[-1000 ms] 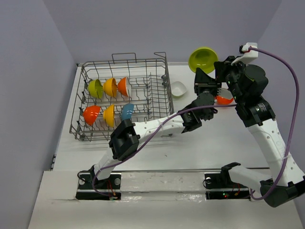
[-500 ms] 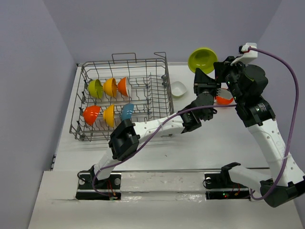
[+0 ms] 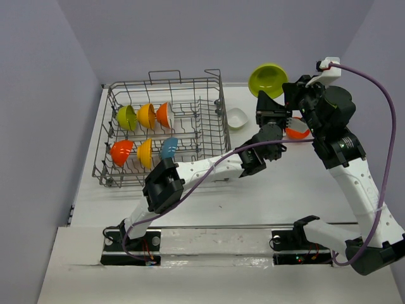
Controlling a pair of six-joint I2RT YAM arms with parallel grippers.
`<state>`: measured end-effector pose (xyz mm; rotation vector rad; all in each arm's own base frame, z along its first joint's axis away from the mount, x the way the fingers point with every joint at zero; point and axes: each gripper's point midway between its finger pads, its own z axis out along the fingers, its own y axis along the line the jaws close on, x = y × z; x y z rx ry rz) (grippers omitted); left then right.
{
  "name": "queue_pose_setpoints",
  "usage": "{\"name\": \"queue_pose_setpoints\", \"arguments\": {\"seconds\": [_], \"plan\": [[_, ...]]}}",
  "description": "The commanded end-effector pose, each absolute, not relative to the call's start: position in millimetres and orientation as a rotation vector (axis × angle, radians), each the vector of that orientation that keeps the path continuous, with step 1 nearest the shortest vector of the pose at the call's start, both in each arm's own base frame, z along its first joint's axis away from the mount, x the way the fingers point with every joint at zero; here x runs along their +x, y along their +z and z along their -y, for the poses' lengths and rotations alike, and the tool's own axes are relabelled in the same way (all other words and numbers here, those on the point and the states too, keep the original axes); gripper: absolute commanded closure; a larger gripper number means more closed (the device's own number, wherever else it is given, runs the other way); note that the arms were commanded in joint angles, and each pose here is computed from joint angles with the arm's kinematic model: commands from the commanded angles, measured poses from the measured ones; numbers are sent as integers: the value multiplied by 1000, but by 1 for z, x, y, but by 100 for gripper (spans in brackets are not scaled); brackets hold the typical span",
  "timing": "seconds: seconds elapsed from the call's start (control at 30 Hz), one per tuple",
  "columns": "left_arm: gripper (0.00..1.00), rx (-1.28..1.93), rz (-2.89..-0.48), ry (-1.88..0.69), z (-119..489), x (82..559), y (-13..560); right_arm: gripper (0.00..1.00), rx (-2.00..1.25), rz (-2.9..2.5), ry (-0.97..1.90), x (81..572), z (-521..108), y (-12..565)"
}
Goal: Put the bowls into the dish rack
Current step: Pass from the right arm to the left
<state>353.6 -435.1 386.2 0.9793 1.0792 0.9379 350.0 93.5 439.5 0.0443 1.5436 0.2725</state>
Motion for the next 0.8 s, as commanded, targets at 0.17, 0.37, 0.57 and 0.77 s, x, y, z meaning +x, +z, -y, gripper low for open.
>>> {"name": "queue_pose_setpoints", "arguments": {"seconds": [0.17, 0.37, 0.57, 0.77], "plan": [[100, 631, -1183, 857, 362, 353, 457, 99, 103, -1443, 277, 333, -79, 471], [100, 624, -1188, 871, 359, 358, 457, 99, 99, -1437, 276, 330, -78, 473], [100, 630, -1190, 879, 359, 361, 453, 99, 103, -1427, 262, 326, -74, 475], [100, 631, -1192, 881, 355, 362, 452, 99, 105, -1424, 259, 325, -73, 475]]}}
